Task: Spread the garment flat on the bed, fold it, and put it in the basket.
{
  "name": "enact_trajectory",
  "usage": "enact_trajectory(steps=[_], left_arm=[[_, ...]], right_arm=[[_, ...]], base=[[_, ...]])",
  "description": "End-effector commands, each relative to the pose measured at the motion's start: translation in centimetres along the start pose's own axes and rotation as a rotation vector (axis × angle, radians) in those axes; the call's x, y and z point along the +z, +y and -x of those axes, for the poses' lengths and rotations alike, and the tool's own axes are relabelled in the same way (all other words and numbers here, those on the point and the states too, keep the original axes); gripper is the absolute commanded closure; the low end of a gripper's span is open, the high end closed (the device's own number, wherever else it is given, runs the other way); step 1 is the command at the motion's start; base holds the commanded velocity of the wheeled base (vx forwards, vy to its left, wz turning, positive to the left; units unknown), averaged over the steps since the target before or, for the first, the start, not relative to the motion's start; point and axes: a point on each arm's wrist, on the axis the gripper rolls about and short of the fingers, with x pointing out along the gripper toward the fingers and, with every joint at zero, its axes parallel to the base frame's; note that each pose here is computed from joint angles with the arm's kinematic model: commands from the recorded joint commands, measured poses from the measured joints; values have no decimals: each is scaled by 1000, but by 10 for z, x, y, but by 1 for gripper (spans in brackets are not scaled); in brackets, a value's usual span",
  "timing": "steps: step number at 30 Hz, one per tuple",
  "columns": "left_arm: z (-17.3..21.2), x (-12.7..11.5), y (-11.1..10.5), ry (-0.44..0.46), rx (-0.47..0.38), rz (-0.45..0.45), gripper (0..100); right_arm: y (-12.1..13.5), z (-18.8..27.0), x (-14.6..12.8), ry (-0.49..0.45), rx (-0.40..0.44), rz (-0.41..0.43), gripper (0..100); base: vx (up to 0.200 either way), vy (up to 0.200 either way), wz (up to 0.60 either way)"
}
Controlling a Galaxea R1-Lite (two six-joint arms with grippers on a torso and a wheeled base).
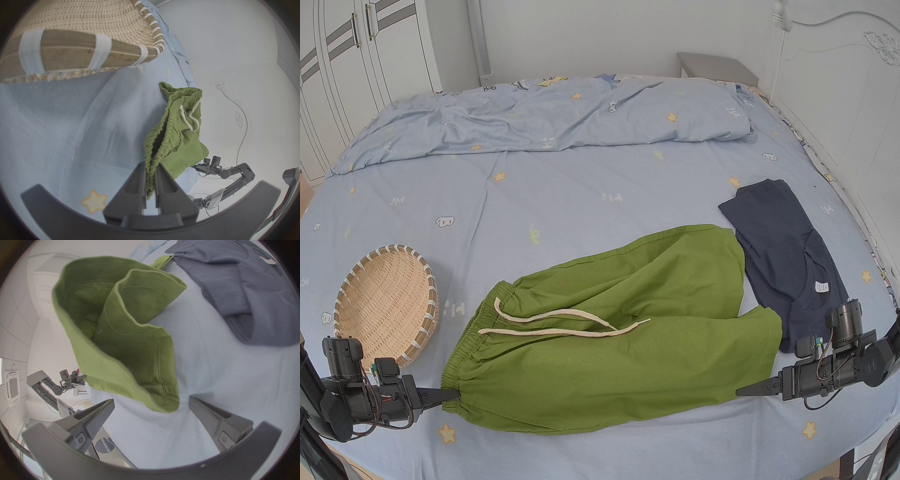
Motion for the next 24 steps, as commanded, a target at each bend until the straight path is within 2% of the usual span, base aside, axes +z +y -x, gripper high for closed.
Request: enact_trajectory(steps=[1, 8, 14, 22, 23, 24], left_arm=[[1, -4, 0, 9, 2, 9, 100], [0, -3, 1, 7, 0, 5, 100], [0, -4, 1, 10, 1, 7, 100], [0, -4, 1, 10, -1, 5, 100], [0, -4, 1, 12, 0, 8, 100], [0, -4, 1, 11, -1, 7, 100]], right_arm=[[-12, -14, -1, 24, -5, -20, 0], [-14, -19, 7, -18, 32, 14, 0], [-13, -19, 8, -15, 78, 15, 0], [-16, -20, 10, -19, 84, 11, 0], [-16, -20, 11, -20, 84, 12, 100], [-16, -20, 12, -21, 85, 13, 100]], base=[[0, 0, 0], [0, 0, 0], [0, 0, 0], [0, 0, 0], [0, 0, 0], [0, 0, 0]])
